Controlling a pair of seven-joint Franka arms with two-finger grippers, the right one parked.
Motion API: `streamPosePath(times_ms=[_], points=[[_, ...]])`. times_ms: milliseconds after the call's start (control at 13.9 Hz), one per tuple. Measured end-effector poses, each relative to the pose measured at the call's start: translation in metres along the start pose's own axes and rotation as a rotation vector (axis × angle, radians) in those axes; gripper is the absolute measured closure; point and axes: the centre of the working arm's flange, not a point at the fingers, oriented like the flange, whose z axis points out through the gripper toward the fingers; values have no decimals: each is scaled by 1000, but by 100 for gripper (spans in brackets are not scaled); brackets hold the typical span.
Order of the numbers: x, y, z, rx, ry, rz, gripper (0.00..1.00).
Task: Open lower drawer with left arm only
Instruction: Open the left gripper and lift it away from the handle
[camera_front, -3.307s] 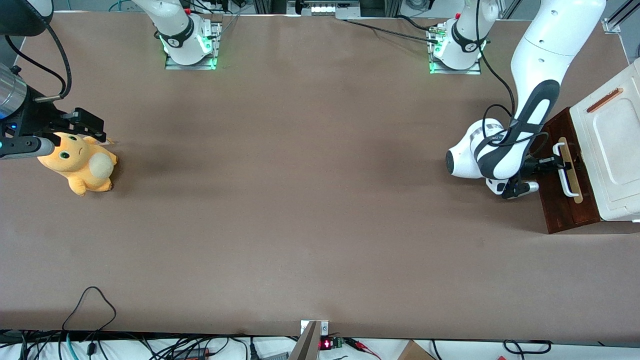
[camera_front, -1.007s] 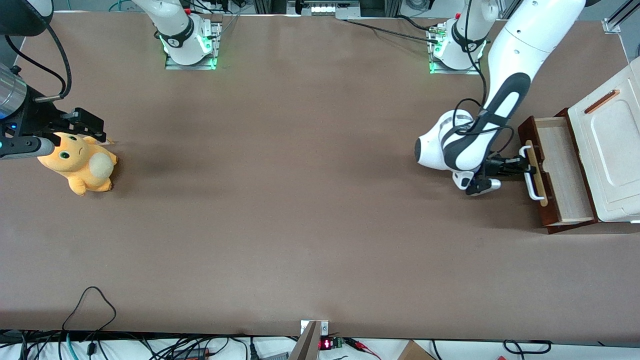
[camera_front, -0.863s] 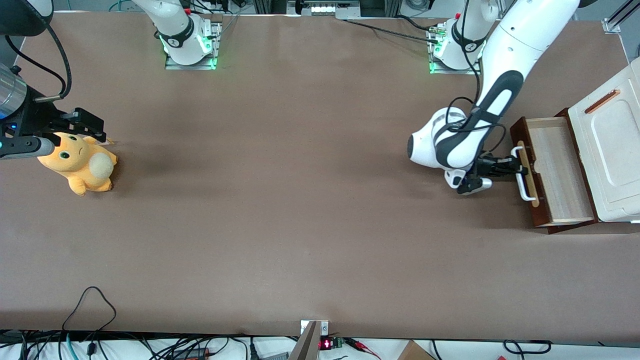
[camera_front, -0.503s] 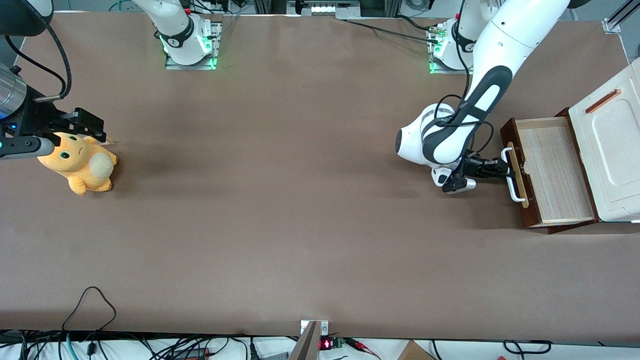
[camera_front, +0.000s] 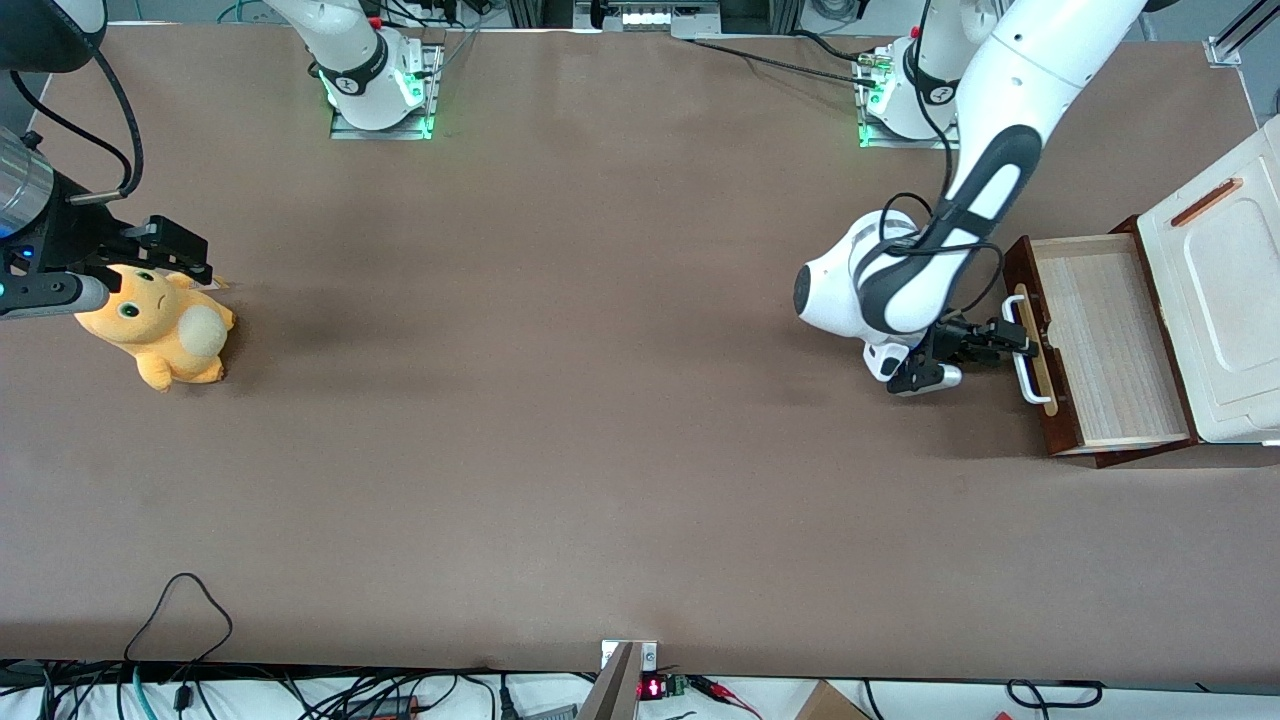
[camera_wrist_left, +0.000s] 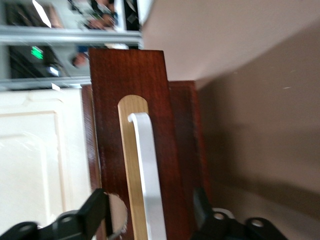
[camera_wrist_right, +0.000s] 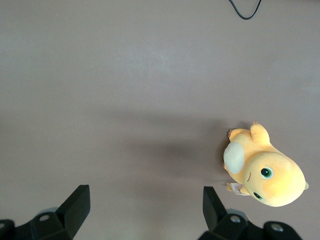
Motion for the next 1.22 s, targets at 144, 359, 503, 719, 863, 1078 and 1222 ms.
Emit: streamPosePath(times_ms=[144, 359, 503, 719, 863, 1078, 1222], points=[[19, -39, -24, -133, -65, -11, 0], [37, -106, -62, -330, -111, -52, 0], [39, -146, -84, -469, -110, -75, 0], [30, -211, -93, -701, -118, -75, 0], [21, -259, -82, -849, -115, -69, 0], [11, -312, -54, -1048, -98, -66, 0], [4, -338, -38, -1126, -70, -62, 0]])
